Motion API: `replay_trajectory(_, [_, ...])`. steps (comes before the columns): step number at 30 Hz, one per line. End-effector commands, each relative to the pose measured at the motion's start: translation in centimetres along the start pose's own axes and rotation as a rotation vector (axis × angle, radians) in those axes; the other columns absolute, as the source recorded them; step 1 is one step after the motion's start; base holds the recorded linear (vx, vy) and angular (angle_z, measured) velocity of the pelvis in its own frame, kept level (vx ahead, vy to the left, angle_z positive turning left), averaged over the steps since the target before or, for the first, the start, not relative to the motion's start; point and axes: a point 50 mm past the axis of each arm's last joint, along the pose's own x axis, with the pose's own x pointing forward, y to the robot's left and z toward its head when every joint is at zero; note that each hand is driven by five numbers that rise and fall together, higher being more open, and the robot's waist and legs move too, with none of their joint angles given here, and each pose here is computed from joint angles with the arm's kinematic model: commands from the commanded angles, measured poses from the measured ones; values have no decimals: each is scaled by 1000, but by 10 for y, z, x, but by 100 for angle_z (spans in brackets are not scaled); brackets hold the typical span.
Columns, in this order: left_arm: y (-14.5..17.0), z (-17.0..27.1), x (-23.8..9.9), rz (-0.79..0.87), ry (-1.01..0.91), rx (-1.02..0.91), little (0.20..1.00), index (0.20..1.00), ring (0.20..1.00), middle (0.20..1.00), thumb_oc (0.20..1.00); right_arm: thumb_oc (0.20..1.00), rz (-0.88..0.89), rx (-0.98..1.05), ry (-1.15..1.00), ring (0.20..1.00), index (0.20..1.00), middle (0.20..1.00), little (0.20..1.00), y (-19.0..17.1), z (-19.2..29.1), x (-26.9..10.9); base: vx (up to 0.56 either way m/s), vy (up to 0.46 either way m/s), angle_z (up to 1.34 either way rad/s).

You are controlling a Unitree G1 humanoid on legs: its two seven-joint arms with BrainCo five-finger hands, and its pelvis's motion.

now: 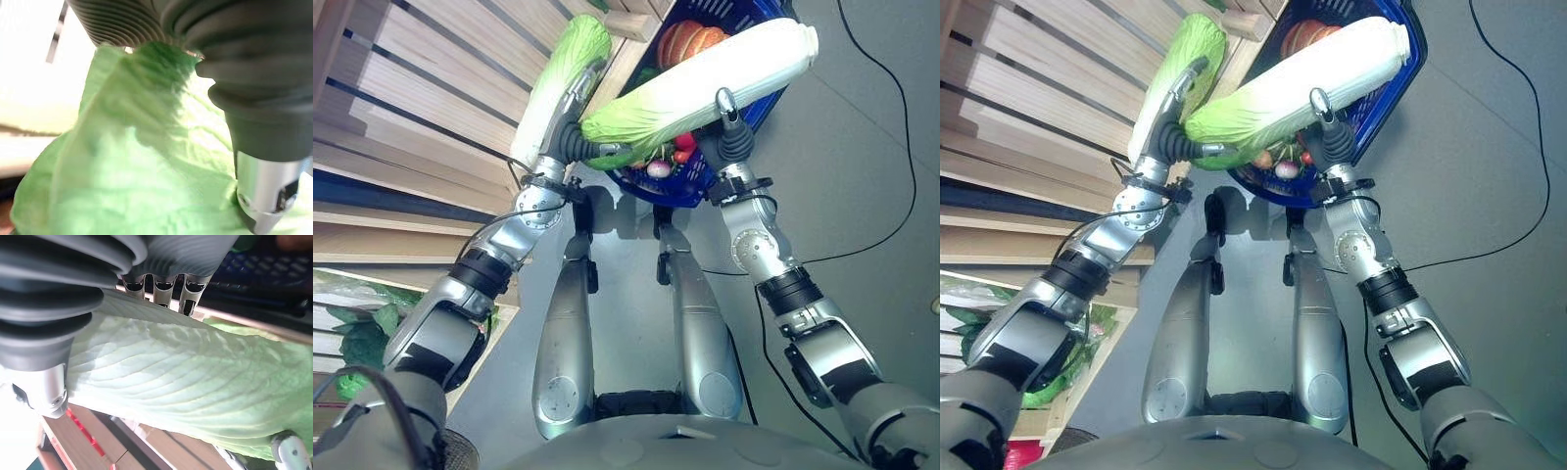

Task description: Pick up fruits and vegetables into the basket

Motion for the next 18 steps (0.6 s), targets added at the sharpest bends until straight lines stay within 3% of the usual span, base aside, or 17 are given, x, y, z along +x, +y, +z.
replay_trajectory(1, [40,8,17,276,-46,-62,1000,1000,1000,1000,1000,200,44,-47,-123,200,200,200,200,11,24,-2,0,0,0])
replay_trajectory(18, [49,-13,26,313,72,-12,1000,1000,1000,1000,1000,200,-327,-376,-4,200,200,200,200,-51,42,13,0,0,0])
